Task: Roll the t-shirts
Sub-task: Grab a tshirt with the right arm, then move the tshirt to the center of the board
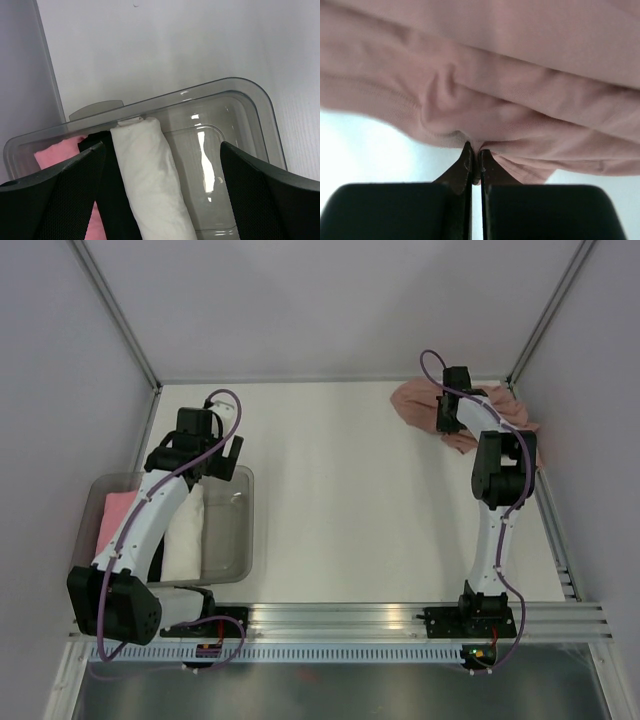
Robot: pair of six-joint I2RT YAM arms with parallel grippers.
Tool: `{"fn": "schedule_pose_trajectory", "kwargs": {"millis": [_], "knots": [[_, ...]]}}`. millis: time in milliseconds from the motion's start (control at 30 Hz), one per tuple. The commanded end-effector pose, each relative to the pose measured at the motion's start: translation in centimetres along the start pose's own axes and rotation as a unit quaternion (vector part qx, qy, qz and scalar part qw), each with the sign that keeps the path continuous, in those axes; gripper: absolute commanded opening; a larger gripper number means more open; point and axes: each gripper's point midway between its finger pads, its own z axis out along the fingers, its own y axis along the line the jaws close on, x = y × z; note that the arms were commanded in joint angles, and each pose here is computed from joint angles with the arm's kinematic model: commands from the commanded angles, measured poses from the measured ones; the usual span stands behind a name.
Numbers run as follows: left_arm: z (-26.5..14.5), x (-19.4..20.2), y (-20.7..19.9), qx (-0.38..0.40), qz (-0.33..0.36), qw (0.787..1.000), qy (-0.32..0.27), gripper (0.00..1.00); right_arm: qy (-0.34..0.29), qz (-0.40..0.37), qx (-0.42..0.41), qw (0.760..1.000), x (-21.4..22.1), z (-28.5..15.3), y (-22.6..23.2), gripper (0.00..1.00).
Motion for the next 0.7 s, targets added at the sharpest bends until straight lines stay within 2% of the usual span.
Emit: {"fn": "schedule_pose_trajectory", "kwargs": {"millis": [0,33,133,167,267,300,367,500,600,667], "knots": [[-0.7,-1.9,1.1,-0.016,0.010,1.000,-0.020,1.00,-0.093,-0.077,-0.095,0.988,-4.8,-8.7,6.7,0.00],[-0.8,-2.1,1.1,-0.016,0.009,1.000,-0.022,1.00,-0.113,-0.085,-0.125,0.982,-5.8,-10.9,8.1,0.00],[-1.1,-2.6,1.1,-0.012,0.008,0.999,-0.030,1.00,-0.201,-0.144,-0.252,0.936,-8.2,-21.4,14.4,0.00],[-1.2,-2.8,1.1,-0.010,0.009,0.999,-0.033,1.00,-0.244,-0.155,-0.325,0.900,-8.9,-27.4,17.2,0.00],[-1.5,-3.4,1.3,-0.011,0.015,0.999,-0.041,1.00,-0.334,-0.127,-0.440,0.824,-11.0,-38.4,18.9,0.00],[-1.7,-3.7,1.4,-0.011,0.017,0.999,-0.046,1.00,-0.334,-0.107,-0.475,0.807,-10.8,-40.4,19.2,0.00],[-1.9,-4.1,1.6,-0.012,0.023,0.998,-0.051,1.00,-0.363,-0.090,-0.488,0.789,-11.5,-43.4,18.5,0.00],[-2.5,-5.4,1.9,-0.012,0.032,0.997,-0.067,1.00,-0.313,-0.041,-0.470,0.825,-10.0,-40.3,18.1,0.00],[-2.7,-5.7,1.4,0.007,0.040,0.996,-0.073,0.98,-0.231,-0.008,-0.465,0.854,-5.5,-34.7,18.4,0.00],[-2.7,-5.4,0.3,0.038,0.049,0.996,-0.070,0.95,-0.207,0.007,-0.450,0.869,-3.7,-32.7,17.4,0.00]]}}
